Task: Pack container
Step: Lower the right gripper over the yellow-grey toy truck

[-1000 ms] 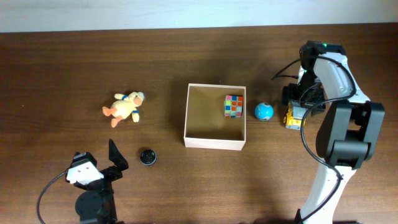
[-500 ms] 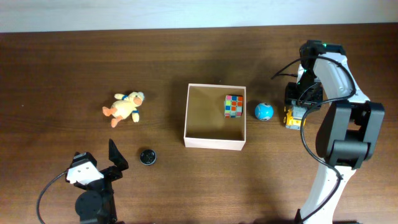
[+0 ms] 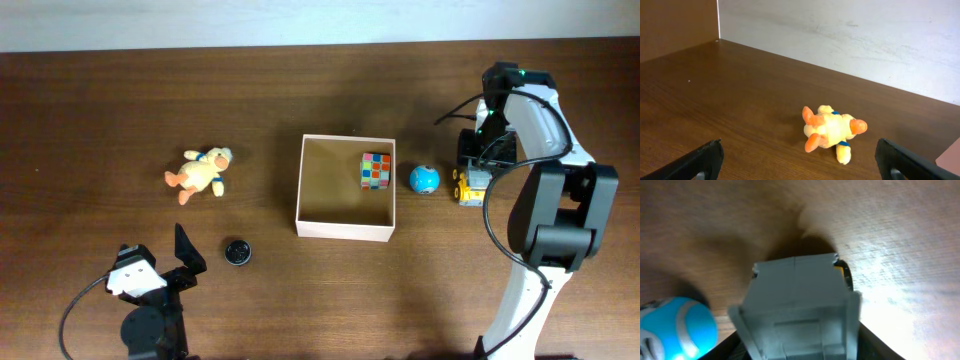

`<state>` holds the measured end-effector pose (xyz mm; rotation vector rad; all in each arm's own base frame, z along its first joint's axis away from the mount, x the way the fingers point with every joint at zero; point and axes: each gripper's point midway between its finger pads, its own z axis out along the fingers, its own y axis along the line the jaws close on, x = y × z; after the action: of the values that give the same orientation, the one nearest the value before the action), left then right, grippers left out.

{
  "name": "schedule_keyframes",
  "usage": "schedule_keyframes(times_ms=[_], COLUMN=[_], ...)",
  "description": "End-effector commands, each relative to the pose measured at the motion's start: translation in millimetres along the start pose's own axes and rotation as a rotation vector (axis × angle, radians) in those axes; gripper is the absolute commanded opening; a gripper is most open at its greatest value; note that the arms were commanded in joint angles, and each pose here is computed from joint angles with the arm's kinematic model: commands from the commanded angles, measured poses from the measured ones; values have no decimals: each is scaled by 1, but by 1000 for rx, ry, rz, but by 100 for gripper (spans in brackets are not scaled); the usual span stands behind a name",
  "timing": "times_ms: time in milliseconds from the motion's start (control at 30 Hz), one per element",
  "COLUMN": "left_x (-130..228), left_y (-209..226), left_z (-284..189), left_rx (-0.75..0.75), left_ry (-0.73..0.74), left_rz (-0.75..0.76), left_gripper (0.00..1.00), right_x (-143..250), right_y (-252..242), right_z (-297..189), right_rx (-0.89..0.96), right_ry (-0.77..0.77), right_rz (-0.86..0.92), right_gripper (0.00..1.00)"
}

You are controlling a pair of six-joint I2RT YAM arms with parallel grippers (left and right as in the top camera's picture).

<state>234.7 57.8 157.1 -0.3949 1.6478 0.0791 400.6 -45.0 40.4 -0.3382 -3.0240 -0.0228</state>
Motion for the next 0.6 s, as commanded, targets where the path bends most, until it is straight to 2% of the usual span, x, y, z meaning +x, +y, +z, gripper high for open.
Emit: schedule_keyframes(times_ms=[0,567], left_x=[1,1], left_y=[-2,-2], left_z=[0,0], left_rx=[13,12], left_ry=[-4,-4], left_rz=[16,16], left_gripper=[99,99], right_x=[0,-3], right_y=[11,11], right_z=[3,3], right_rx=[-61,-62], right_ry=[3,-8], right_rz=[-22,-41], right_gripper=[54,51])
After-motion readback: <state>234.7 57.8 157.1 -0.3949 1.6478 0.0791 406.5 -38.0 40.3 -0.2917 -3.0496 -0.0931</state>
